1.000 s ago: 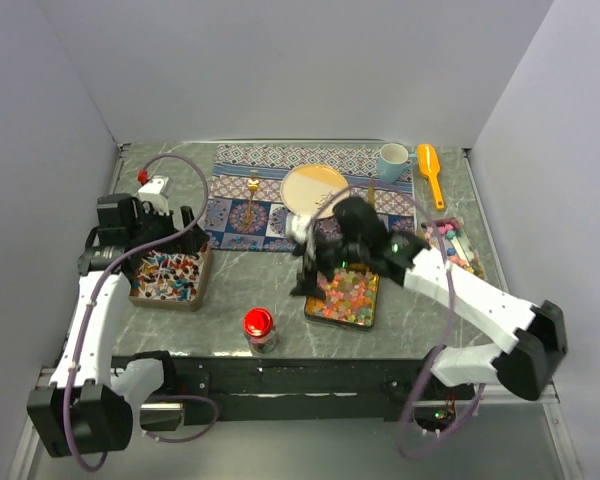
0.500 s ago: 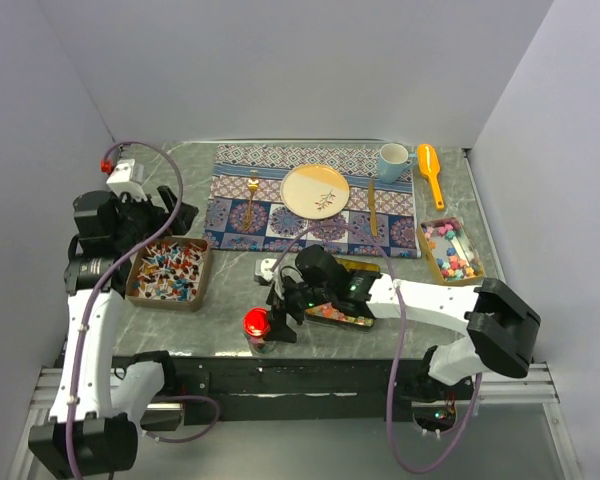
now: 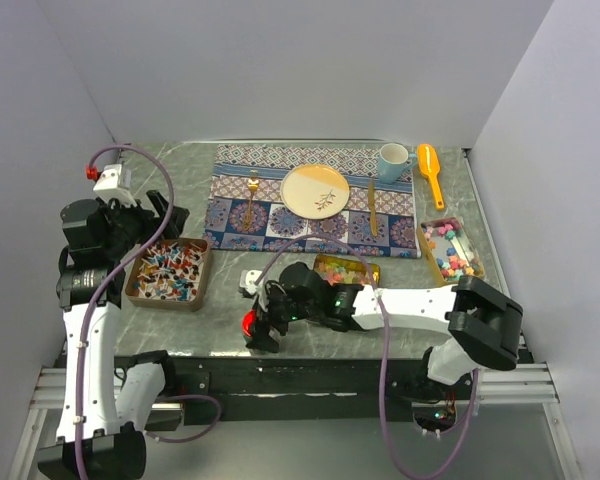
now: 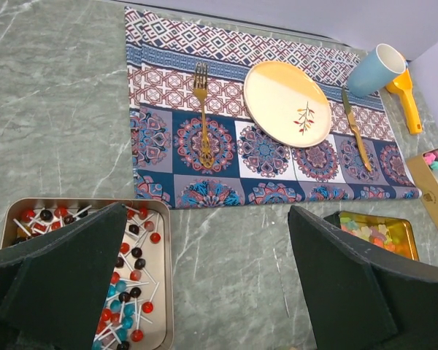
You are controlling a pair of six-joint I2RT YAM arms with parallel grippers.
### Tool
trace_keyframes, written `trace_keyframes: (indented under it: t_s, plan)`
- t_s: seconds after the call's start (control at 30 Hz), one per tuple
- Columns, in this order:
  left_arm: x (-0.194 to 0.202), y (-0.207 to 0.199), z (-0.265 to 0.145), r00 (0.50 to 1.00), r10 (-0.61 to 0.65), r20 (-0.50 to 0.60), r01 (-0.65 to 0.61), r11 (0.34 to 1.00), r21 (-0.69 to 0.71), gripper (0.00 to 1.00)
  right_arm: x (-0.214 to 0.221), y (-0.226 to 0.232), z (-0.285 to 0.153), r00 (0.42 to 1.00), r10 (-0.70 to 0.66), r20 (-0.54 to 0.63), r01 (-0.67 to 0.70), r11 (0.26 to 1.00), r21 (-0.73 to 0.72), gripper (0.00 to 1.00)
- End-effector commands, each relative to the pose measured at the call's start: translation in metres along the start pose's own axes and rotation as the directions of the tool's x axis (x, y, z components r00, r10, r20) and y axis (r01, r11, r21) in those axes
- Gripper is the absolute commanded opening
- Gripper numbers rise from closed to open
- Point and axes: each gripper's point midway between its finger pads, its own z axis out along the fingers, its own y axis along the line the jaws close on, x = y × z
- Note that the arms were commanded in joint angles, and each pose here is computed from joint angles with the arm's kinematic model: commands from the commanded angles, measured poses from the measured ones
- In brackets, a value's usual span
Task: Pack the candies
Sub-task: Move the packing bottle to the center of the board.
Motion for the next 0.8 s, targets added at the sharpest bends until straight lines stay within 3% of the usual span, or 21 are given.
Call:
trace_keyframes:
  t_s: [0.0,0.4,0.53,0.63,0.77]
  plan:
    - [-0.011,-0.007,-0.007,0.999,0.009,0.033,-0.010,1.000,0.020,0.99,0.004,-0.041,0.004,0.997,-0.068,-0.033,0.074,0.977,0.198,1.00]
    - [-0.002,-0.014,-0.004,0.999,-0.033,0.025,0.031,0.997,0.075,0.99,0.007,-0.093,-0.013,0.994,-0.079,-0.078,0.101,0.936,0.338,1.00]
    - [0.033,-0.022,-0.007,0.993,-0.113,-0.028,0.116,0.984,0.136,0.99,0.008,-0.136,-0.025,0.995,-0.040,-0.090,0.074,0.908,0.412,1.00]
    - [0.050,-0.028,-0.014,0.987,-0.162,-0.001,0.160,0.972,0.175,0.99,0.006,-0.153,-0.029,0.994,-0.047,-0.096,0.083,0.902,0.423,1.00]
    - [0.078,-0.024,-0.020,0.977,-0.210,-0.044,0.214,0.966,0.145,0.97,0.003,-0.154,-0.031,0.993,-0.055,-0.104,0.094,0.906,0.413,1.00]
